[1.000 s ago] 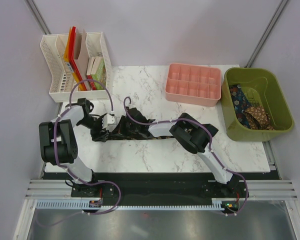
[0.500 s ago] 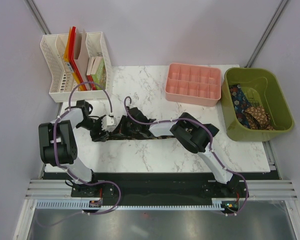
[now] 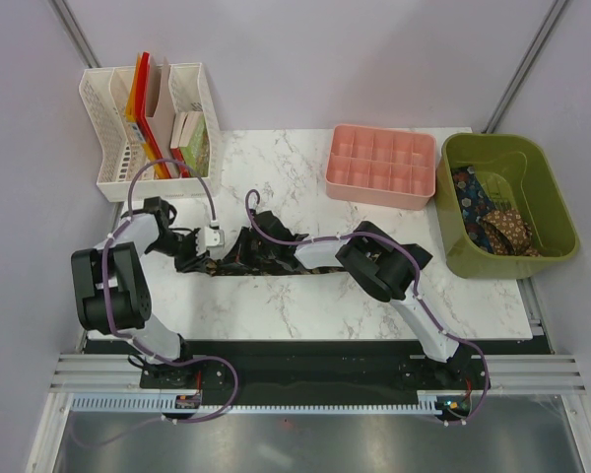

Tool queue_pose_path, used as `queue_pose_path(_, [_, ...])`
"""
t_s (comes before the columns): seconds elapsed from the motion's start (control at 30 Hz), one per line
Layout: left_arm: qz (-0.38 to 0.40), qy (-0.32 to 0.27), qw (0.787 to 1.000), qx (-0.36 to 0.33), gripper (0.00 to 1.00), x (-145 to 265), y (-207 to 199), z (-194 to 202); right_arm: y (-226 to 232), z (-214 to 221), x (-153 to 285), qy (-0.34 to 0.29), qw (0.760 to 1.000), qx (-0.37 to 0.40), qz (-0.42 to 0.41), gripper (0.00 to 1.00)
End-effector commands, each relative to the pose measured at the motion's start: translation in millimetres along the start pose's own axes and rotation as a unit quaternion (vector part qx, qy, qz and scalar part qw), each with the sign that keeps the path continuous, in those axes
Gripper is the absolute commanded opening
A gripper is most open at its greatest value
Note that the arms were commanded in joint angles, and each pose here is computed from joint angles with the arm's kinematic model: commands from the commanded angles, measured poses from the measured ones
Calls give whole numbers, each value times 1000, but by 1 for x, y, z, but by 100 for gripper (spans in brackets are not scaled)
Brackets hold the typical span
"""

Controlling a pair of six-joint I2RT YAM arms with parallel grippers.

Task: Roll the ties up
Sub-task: Roll the tie at the center of the board.

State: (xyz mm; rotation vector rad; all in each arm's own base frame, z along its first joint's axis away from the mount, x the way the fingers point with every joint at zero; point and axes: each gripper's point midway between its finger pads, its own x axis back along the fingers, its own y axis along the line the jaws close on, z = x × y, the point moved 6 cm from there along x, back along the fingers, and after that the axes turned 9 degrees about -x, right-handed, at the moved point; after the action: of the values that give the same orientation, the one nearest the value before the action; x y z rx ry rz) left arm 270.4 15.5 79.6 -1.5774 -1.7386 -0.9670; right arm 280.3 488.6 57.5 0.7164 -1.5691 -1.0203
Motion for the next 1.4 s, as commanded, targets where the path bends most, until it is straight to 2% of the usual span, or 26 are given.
queue_pose_path(0.0, [-13,-43,999,-26,38,11,7,-26,-22,-2,5,-7,999,-2,47,0])
queue_pose_path(0.2, [16,-54,998,-26,40,-1,1,-46,-22,-2,4,-9,999,-6,44,0])
queue_pose_path(0.43, [36,-32,999,-16,47,-18,-1,-46,-18,-1,6,-7,999,-11,37,0])
queue_pose_path(0.57, [42,0,999,-9,47,-25,-4,-34,-14,-1,7,-3,1000,-12,28,0])
queue_pose_path(0.63, [44,8,999,-6,43,-28,-6,-30,-11,-1,9,2,1000,-14,19,0])
queue_pose_path(0.83, [65,37,997,-6,33,-39,-11,-25,14,-2,16,17,1000,-1,-20,18])
queue_pose_path(0.9, [69,44,997,-3,31,-40,-12,-23,24,-5,19,18,999,2,-29,21])
queue_pose_path(1.17, [76,51,996,5,29,-44,-12,-19,38,-16,41,23,999,10,-34,29])
queue_pose_path(1.37, [77,52,996,6,30,-44,-12,-18,39,-11,37,24,999,5,-44,41])
